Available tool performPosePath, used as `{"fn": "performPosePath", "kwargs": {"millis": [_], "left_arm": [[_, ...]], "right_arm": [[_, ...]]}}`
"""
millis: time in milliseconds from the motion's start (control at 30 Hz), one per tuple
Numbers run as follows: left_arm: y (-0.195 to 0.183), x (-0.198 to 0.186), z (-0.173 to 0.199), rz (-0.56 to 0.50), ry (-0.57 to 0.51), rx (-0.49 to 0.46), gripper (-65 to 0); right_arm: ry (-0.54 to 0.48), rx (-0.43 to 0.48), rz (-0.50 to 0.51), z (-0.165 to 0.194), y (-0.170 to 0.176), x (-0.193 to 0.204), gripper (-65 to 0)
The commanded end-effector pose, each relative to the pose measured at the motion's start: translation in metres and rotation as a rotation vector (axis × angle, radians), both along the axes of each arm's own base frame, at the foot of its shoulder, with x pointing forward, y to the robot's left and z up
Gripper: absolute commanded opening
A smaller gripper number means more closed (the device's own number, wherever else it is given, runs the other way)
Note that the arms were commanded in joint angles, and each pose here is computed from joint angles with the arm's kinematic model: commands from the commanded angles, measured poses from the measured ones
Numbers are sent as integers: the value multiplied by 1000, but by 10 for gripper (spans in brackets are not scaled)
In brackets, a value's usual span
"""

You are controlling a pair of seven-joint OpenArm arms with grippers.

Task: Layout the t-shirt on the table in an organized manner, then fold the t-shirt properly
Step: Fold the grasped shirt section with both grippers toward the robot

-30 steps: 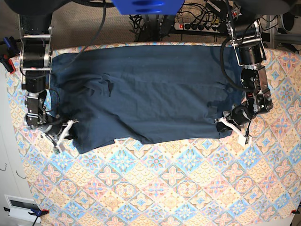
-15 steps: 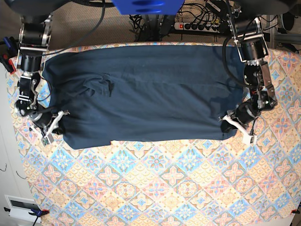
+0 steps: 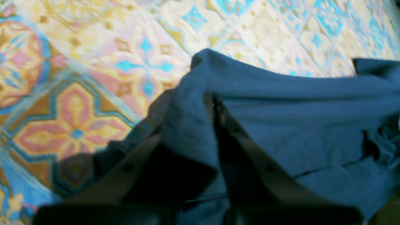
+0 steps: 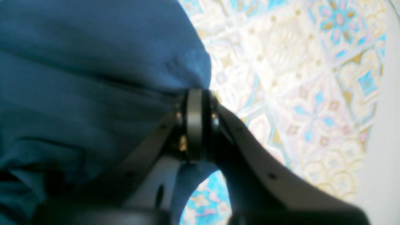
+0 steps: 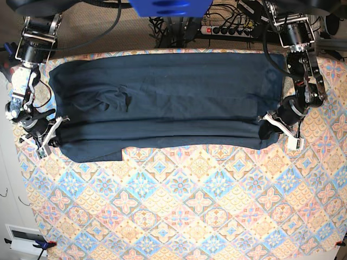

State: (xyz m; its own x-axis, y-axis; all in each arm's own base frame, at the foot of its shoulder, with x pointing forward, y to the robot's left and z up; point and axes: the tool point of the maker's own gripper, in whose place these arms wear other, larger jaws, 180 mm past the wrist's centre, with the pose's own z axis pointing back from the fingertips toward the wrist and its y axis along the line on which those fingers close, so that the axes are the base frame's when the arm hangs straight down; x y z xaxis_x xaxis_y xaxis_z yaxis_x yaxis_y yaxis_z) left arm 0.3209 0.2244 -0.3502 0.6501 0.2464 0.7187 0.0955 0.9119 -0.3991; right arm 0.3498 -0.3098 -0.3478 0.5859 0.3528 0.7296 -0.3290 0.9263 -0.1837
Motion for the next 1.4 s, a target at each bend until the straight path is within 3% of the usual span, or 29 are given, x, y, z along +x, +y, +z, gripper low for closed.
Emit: {"fn": "performPosePath", "kwargs": {"millis": [0, 367, 600, 1000, 1167, 1267, 1300, 1367], "left_arm": [[12, 4, 17, 22, -58, 15, -650], [8, -44, 2, 2, 7, 41, -650], [7, -69, -14, -4, 71, 44, -650], [5, -95, -35, -32, 182, 57, -650], [5, -101, -39, -46, 228, 63, -650], [8, -103, -42, -45, 240, 82, -650], [10, -105, -43, -44, 249, 96, -647], [14, -109, -48, -51, 280, 128, -578]], "right_arm": [[-56, -38, -4, 23, -12, 4, -644], [18, -89, 70, 2, 7, -49, -644], [37, -113, 26, 2, -11, -73, -644], [95, -118, 20, -13, -15, -93, -644], [147, -186, 29, -23, -21, -105, -644], [161, -181, 61, -29, -11, -106, -646], [163, -181, 64, -29, -10, -106, -648], [164, -180, 68, -30, -8, -106, -646]]}}
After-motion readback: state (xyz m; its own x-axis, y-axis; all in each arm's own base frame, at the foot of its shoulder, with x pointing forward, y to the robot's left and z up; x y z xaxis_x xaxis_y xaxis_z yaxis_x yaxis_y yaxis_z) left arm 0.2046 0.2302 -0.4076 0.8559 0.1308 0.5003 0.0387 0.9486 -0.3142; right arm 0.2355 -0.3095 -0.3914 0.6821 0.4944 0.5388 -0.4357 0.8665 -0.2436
